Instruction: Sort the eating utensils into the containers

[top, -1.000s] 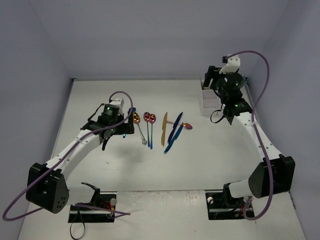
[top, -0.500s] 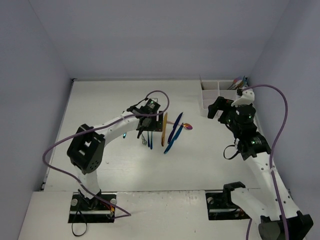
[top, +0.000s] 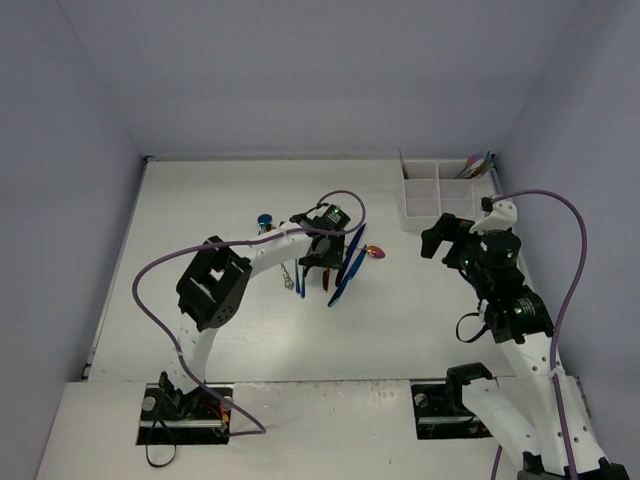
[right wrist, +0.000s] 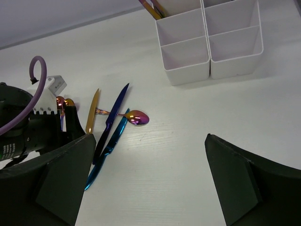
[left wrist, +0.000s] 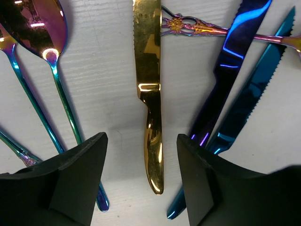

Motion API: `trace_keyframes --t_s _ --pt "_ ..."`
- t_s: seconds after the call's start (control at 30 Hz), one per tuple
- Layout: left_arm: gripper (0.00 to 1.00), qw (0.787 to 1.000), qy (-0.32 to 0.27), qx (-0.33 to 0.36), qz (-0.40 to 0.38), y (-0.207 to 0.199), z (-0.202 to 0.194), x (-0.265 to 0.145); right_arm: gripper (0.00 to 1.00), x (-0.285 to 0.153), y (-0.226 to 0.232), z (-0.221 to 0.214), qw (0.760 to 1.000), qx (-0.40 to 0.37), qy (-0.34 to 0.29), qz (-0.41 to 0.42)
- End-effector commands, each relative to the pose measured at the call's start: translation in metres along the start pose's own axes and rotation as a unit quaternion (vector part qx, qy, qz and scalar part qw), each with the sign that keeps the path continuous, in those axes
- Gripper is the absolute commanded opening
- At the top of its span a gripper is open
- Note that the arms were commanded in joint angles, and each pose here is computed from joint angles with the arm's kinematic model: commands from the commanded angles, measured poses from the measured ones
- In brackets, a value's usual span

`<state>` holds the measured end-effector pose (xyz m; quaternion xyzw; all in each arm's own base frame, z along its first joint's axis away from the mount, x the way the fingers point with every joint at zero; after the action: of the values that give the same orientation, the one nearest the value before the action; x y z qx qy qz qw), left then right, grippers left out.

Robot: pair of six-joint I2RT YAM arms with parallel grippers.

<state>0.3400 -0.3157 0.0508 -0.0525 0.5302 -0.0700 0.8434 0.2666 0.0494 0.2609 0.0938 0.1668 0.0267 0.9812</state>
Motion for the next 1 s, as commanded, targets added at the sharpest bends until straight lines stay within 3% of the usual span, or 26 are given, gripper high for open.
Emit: trace_keyframes --t_s 0.0,0.27,0.5,0.73,0.97 --pt "0.54 0.999 -0.03 -0.016 0.008 -0.007 0.022 -0.009 1.0 -0.001 0.009 0.003 1.0 0.005 -0.006 0.025" --pt "0.42 0.999 -0.015 -0.012 0.028 -0.003 0.015 0.013 1.0 -0.004 0.01 -0.001 0.999 0.003 -0.003 0.032" --pt "0.02 0.999 -0.002 -0.014 0.043 0.004 0.006 0.02 1.0 -0.005 0.013 -0.004 0.999 0.002 0.002 0.041" --pt "0.0 0.999 -0.02 0.003 0.048 0.016 0.007 -0.002 1.0 0.001 0.028 -0.008 0.996 -0.002 0.027 0.082" --pt "0.0 0.995 -0.093 0.031 -0.003 0.005 0.031 -0.064 1.0 0.013 0.055 0.004 0.988 0.017 0.057 0.14"
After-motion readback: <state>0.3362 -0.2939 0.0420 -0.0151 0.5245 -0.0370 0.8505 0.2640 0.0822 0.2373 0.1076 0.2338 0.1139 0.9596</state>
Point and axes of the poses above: each gripper's point midway between its finger pads, its own x axis out along the fingers, its own y axis along the line the jaws close on, z = x × y, the point moved 1 cm from there along -x, back along the fingers, and after that the axes turned 6 degrees about -x, right-handed, at the moved point
